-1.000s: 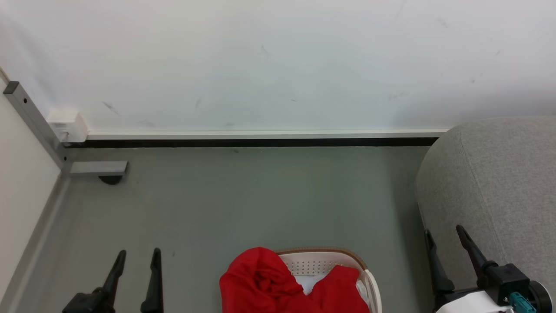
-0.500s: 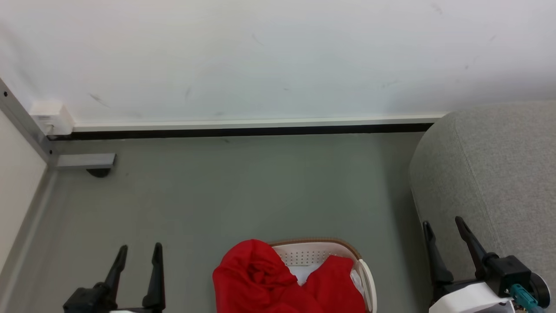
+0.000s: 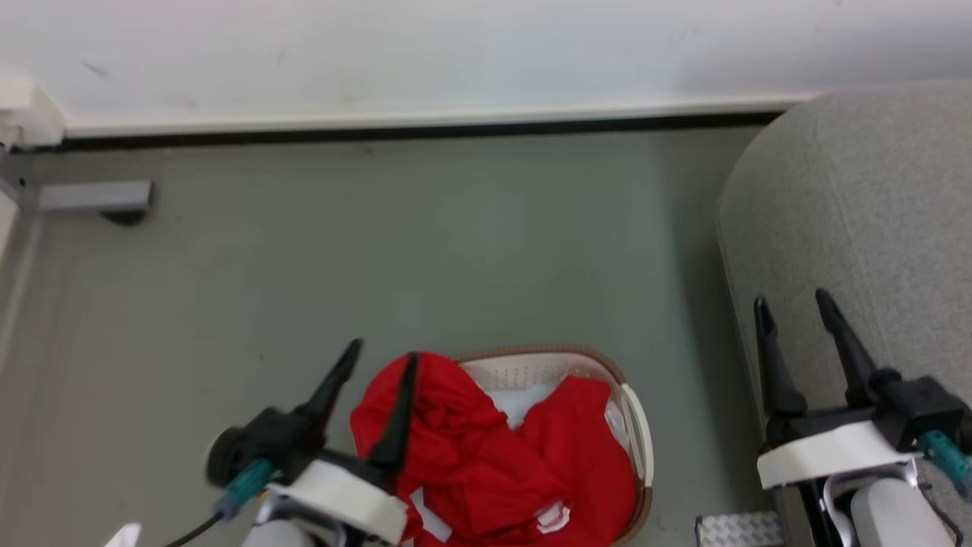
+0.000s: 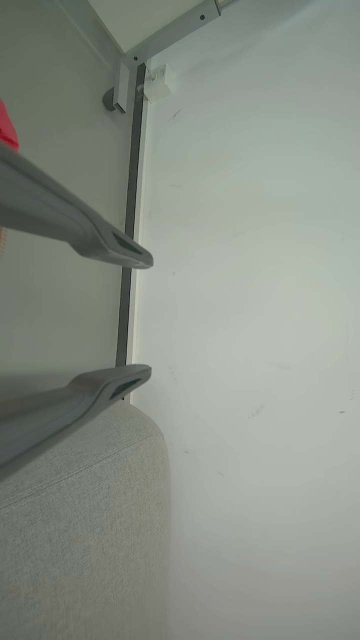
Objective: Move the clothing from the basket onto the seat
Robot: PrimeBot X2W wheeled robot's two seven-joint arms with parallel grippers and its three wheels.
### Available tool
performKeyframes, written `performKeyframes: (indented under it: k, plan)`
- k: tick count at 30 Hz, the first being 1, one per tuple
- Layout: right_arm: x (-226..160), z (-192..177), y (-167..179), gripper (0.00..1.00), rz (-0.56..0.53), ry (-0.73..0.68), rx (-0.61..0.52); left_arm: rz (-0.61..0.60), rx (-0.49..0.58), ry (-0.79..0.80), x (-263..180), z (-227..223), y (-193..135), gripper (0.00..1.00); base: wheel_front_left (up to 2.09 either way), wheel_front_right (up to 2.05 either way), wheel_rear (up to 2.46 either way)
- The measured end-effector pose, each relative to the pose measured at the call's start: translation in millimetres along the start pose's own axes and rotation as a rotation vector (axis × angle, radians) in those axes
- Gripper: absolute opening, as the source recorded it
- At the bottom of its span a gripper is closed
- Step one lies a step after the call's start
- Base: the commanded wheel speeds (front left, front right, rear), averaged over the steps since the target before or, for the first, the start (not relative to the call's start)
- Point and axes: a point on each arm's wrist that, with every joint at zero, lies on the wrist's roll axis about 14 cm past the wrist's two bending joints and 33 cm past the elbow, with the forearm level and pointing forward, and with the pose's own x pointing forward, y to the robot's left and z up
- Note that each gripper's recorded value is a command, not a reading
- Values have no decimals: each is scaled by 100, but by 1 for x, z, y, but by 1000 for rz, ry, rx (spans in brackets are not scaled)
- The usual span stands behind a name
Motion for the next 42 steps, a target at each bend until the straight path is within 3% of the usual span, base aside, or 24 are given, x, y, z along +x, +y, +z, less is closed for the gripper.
performKeyframes:
  k: [7, 16, 25, 36, 37, 39, 42]
  plan:
    - [35, -12, -7, 100, 0, 2, -10, -262, -33, 149, 35, -58, -61, 100, 0, 0, 0]
    - [84, -29, -20, 100, -3, -31, -44, -512, -37, 391, 60, -150, -111, 100, 0, 0, 0]
    - [109, -81, -33, 100, -3, 18, -60, -589, -20, 734, 51, -267, -104, 100, 0, 0, 0]
    - [101, -139, -57, 100, -42, 133, -75, -692, -153, 869, 40, -328, -139, 100, 0, 0, 0]
    - [99, -141, -60, 100, -49, 140, -79, -708, -165, 867, 39, -328, -145, 78, 0, 0, 0]
    - [96, -143, -64, 100, -60, 150, -87, -732, -192, 856, 37, -325, -155, 0, 0, 0, 0]
    - [95, -142, -66, 100, -66, 149, -97, -735, -212, 832, 42, -320, -157, 0, 0, 0, 0]
